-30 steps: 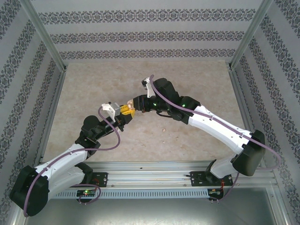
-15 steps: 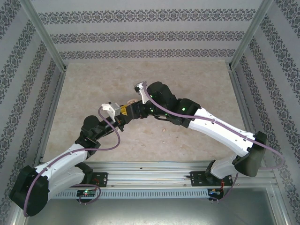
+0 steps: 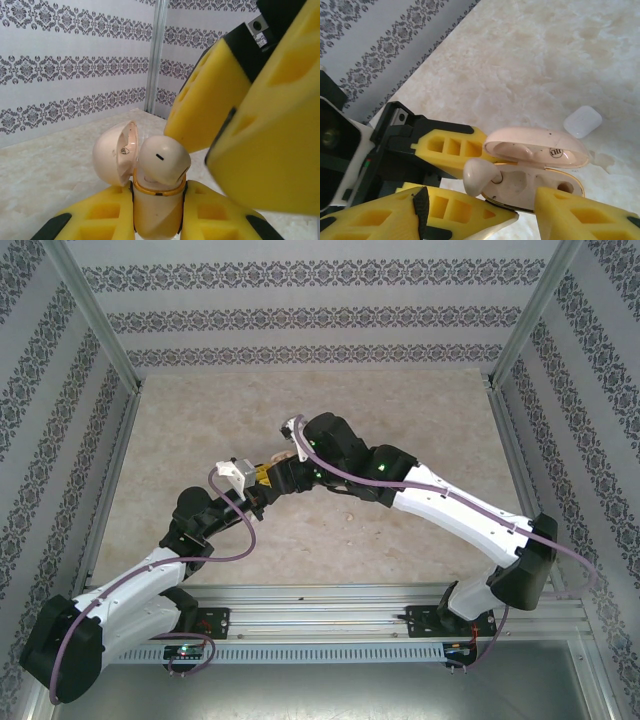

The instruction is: Insert the wireless bluetooth earbuds into the charging case

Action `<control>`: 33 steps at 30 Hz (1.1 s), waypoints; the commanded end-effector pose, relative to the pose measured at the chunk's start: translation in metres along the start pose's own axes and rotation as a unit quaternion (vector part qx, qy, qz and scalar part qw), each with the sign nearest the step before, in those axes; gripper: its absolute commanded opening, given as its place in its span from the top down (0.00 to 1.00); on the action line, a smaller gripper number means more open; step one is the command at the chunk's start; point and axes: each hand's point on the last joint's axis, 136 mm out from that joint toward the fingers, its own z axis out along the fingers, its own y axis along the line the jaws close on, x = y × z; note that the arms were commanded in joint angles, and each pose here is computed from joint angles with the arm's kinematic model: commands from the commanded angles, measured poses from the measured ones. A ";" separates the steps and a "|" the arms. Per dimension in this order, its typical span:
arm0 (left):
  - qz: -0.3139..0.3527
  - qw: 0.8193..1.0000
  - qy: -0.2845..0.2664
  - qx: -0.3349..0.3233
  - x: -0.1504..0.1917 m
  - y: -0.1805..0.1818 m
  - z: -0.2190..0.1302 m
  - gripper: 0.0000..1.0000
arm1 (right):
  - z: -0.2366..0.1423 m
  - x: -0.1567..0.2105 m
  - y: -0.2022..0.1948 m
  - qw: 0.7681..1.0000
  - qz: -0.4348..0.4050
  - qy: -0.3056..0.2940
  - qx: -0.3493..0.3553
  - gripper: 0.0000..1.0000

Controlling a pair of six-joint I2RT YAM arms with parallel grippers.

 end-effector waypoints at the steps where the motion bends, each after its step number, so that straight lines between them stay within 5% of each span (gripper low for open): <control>1: 0.007 1.000 -0.020 0.014 -0.014 -0.008 -0.001 1.00 | -0.004 -0.007 -0.001 1.000 -0.016 -0.005 0.011 0.41; 33: 0.003 1.000 -0.019 0.014 -0.012 -0.008 -0.002 1.00 | -0.026 -0.014 -0.024 0.999 0.011 -0.039 0.035 0.56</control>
